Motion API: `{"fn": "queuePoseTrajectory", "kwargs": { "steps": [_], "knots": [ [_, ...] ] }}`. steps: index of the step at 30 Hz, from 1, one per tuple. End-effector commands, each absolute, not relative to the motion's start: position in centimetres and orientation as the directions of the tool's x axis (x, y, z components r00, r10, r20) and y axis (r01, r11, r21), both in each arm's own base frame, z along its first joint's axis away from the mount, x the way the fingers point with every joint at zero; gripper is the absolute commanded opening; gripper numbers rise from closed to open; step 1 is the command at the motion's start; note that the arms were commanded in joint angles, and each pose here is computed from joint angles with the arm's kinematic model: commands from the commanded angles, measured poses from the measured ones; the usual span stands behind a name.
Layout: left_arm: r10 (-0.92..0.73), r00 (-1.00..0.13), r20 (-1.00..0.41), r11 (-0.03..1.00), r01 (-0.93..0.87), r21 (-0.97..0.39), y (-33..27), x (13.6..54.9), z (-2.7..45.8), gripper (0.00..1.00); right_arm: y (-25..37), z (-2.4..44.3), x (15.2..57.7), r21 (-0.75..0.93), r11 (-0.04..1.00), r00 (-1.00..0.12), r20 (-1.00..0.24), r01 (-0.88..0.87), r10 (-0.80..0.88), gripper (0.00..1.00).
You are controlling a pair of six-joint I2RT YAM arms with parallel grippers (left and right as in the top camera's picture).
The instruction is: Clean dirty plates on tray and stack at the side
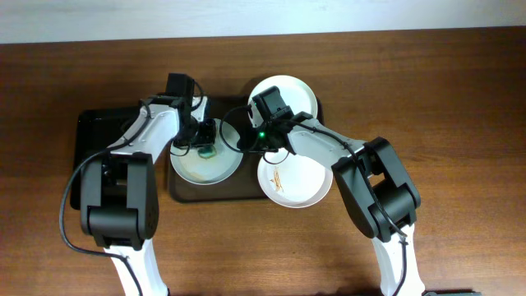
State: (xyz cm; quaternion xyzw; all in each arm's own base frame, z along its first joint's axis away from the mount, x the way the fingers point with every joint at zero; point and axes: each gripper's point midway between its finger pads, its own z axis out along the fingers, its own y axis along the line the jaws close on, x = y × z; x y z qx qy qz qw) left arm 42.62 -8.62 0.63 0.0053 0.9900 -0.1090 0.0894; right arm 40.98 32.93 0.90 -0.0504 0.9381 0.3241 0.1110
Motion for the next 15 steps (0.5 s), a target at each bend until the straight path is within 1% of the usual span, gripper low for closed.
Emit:
{"fn": "queuePoseTrajectory", "kwargs": {
  "steps": [1,4,6,8,10,13,15],
  "knots": [
    [-0.127,-0.977,-0.169,0.99,-0.136,0.042,-3.6,42.5,-1.2,0.01,33.2,0.3,40.3,0.609,0.777,-0.976,-0.214,-0.161,-0.035,0.04],
    [-0.131,-0.981,-0.14,0.988,-0.141,0.064,-3.3,42.8,1.3,0.01,33.2,0.3,40.2,0.607,0.778,-0.976,-0.213,-0.162,-0.037,0.04],
    [-0.131,-0.982,-0.133,0.988,-0.14,0.059,-3.5,43.6,4.9,0.01,33.0,0.1,40.0,0.601,0.785,-0.979,-0.201,-0.154,-0.038,0.04],
    [-0.139,-0.98,-0.142,0.99,-0.141,0.004,-4.1,44.4,9.2,0.01,32.8,-0.2,39.7,0.595,0.79,-0.982,-0.184,-0.144,-0.041,0.04],
    [-0.161,-0.97,-0.181,0.986,-0.15,-0.068,-4.3,45.5,13.2,0.01,32.6,-0.3,39.4,0.59,0.794,-0.983,-0.176,-0.145,-0.048,0.04],
    [-0.183,-0.958,-0.221,0.978,-0.154,-0.142,-3.8,46.4,16.4,0.01,32.6,-0.2,39.4,0.587,0.794,-0.981,-0.182,-0.157,-0.06,0.04],
    [-0.2,-0.958,-0.205,0.975,-0.174,-0.139,-2.9,46.0,16.4,0.01,32.7,1.0,39.6,0.584,0.793,-0.978,-0.197,-0.172,-0.067,0.04]
  ]
}}
